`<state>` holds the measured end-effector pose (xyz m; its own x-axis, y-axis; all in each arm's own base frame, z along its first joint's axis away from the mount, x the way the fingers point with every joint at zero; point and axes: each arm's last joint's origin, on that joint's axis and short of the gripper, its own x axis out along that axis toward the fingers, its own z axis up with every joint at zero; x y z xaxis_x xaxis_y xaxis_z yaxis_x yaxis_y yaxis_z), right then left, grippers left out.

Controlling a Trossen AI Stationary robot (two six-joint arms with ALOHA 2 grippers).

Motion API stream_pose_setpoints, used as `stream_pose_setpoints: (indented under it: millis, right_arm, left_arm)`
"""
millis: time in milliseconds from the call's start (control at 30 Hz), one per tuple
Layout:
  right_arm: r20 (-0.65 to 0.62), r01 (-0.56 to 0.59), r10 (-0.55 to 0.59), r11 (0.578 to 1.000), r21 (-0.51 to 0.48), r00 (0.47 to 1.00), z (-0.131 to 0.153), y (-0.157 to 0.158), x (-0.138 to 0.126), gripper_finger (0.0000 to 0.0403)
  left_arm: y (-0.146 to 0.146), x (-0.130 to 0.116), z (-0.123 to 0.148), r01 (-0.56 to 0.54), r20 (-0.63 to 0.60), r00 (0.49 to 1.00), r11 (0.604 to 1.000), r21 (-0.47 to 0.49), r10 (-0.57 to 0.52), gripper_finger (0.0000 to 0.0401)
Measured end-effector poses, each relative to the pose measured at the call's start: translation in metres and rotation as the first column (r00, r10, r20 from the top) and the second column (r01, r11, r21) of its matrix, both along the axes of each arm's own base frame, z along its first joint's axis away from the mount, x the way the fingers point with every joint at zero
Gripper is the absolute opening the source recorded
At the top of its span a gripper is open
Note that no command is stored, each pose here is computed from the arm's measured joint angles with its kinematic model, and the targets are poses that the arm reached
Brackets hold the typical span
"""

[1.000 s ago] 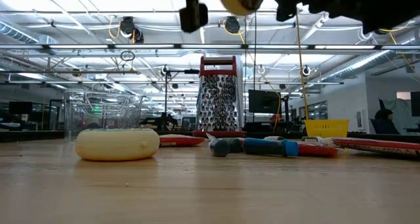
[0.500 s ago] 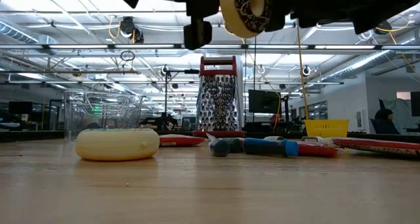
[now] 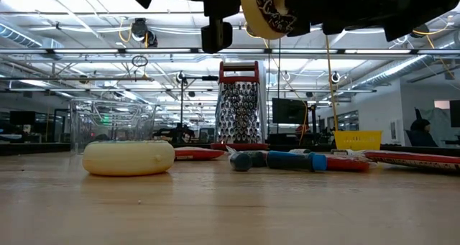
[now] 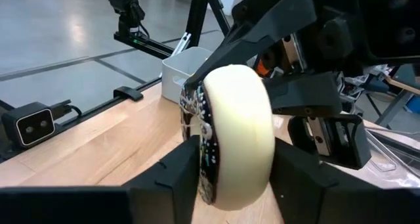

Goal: Pick & Place Food Item
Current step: Put the black donut into the yellow bin

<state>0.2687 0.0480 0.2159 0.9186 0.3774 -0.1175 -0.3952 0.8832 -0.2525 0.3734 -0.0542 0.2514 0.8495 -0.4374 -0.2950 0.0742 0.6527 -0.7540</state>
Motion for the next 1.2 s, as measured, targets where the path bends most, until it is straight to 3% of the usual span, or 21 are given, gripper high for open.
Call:
stream_pose_setpoints:
  millis: [167,333,667,800,967,1200]
  right_arm:
    - [0.0,0.0,0.0,1.0,0.0,1.0,0.0,0.0,0.0,0.0106]
    - [0.0,-0.001,0.001,1.0,0.0,1.0,0.0,0.0,0.0,0.0075]
    - [-0.006,0.001,-0.001,1.0,0.008,1.0,0.0,0.0,0.0,0.0046]
    - [-0.008,0.009,-0.009,1.0,0.008,1.0,0.0,-0.001,0.0,0.0046]
    - [-0.045,-0.007,0.007,1.0,0.005,0.999,-0.004,0.001,-0.001,0.0045]
    - [-0.092,0.014,-0.007,0.998,0.067,0.996,-0.005,-0.001,-0.002,0.0045]
  left_arm:
    - [0.0,0.0,0.0,0.008,0.012,1.0,1.0,0.024,-0.008,0.0077]
    - [-0.005,-0.001,0.0,0.046,0.055,0.997,0.993,0.111,-0.052,0.0093]
    - [0.003,0.0,0.001,0.071,0.083,0.993,0.984,0.162,-0.085,0.0229]
    - [0.021,-0.002,0.006,0.11,0.081,0.99,0.99,0.089,-0.118,0.0259]
    - [0.044,-0.006,0.018,0.122,0.099,0.987,0.992,0.034,-0.125,0.0274]
    - [0.063,-0.011,0.029,0.073,0.186,0.977,0.984,0.159,-0.103,0.0276]
